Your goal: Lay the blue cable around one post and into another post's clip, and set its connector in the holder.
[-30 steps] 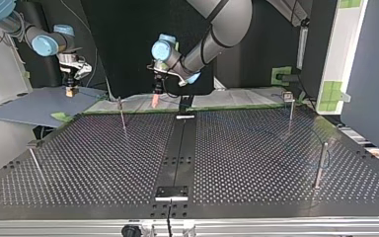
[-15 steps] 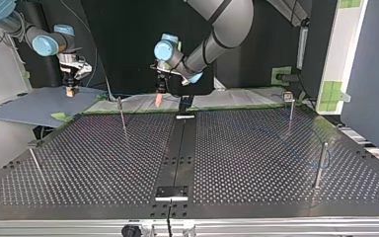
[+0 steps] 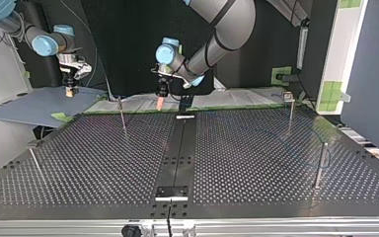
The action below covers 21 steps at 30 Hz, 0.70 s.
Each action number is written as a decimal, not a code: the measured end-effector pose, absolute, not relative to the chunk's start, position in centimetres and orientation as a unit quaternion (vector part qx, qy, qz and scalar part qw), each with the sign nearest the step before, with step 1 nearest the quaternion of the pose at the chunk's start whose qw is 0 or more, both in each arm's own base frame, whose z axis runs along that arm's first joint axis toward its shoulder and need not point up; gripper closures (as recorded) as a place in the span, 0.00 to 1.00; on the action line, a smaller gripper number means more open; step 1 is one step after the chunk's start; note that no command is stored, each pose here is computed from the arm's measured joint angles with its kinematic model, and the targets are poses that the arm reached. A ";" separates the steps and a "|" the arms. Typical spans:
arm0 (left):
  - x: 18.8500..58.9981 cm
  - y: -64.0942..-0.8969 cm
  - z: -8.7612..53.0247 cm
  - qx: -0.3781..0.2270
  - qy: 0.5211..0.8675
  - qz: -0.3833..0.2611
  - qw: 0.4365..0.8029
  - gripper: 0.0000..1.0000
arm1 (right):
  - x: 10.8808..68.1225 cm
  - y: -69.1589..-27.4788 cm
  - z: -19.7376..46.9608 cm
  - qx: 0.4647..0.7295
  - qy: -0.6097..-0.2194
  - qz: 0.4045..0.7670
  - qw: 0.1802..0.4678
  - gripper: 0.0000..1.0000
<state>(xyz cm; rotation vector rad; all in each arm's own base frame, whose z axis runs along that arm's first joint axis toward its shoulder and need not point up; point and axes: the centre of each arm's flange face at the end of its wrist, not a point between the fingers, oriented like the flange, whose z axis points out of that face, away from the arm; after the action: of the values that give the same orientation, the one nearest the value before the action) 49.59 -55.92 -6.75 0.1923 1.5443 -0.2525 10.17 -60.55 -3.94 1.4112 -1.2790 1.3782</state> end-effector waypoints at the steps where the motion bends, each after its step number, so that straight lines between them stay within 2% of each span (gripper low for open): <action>1: 49.6 -55.9 -6.7 0.086 0.695 -0.114 0.705 0.99 | 10.2 -60.6 -3.9 0.554 -0.502 0.541 0.385 1.00; 21: 50.7 -56.1 -6.1 0.084 0.689 -0.121 0.710 0.99 | 9.9 -61.6 -3.4 0.548 -0.504 0.545 0.386 1.00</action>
<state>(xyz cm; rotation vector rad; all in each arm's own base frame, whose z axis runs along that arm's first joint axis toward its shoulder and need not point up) 50.66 -56.08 -6.07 0.1857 1.5285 -0.2686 9.91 -61.61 -3.38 1.3963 -1.2826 1.3873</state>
